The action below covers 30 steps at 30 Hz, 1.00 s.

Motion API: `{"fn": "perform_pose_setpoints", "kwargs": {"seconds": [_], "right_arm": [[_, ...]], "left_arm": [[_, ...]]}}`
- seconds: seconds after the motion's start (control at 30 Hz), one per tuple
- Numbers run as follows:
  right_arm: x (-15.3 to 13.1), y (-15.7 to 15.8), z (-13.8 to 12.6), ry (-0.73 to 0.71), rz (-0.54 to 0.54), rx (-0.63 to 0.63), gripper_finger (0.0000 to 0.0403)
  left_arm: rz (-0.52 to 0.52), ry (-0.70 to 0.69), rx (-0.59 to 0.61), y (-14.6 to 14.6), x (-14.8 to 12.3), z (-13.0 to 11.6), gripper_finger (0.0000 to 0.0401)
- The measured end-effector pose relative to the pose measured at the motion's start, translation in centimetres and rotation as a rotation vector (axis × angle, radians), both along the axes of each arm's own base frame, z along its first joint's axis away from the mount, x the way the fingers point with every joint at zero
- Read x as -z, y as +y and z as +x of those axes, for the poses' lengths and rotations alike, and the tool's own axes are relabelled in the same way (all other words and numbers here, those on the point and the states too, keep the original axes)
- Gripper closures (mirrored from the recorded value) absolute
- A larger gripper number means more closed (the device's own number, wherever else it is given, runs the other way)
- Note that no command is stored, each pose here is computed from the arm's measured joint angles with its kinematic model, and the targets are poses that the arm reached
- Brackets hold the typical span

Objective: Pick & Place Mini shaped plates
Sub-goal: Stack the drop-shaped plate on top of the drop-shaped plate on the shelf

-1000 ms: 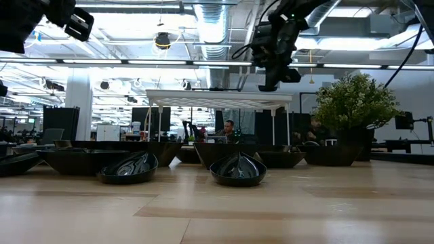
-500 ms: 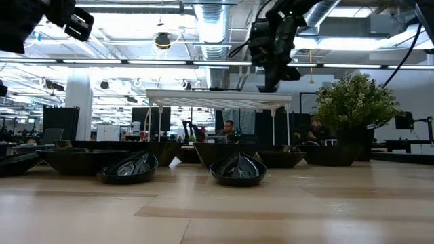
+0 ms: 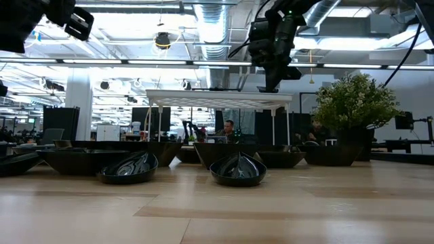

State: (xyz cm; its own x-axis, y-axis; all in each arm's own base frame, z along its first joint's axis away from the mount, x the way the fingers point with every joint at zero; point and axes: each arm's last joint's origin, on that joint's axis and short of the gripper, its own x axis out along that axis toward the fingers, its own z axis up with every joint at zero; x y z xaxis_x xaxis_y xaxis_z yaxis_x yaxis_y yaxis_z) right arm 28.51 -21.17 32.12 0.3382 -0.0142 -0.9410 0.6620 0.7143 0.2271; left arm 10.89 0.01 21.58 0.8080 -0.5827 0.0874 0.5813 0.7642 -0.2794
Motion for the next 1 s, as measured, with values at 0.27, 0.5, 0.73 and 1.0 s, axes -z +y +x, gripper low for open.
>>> {"fn": "perform_pose_setpoints", "kwargs": {"seconds": [0.27, 0.5, 0.73, 1.0], "right_arm": [[-0.01, 0.41, 0.29, 0.002, -0.003, -0.013, 0.0403], [-0.02, 0.48, 0.45, 0.004, -0.025, -0.03, 0.0403], [-0.03, 0.5, 0.4, 0.008, -0.027, -0.031, 0.0403], [-0.06, 0.69, 0.72, 0.007, -0.048, -0.022, 0.0403]], "left_arm": [[0.001, -0.007, 0.0, 0.0, -0.07, -0.01, 0.0219], [0.001, -0.007, 0.0, 0.0, -0.07, -0.01, 0.0219], [0.001, -0.007, -0.001, 0.0, -0.06, -0.01, 0.0219], [0.001, -0.007, -0.001, 0.0, -0.06, -0.01, 0.0219]]}}
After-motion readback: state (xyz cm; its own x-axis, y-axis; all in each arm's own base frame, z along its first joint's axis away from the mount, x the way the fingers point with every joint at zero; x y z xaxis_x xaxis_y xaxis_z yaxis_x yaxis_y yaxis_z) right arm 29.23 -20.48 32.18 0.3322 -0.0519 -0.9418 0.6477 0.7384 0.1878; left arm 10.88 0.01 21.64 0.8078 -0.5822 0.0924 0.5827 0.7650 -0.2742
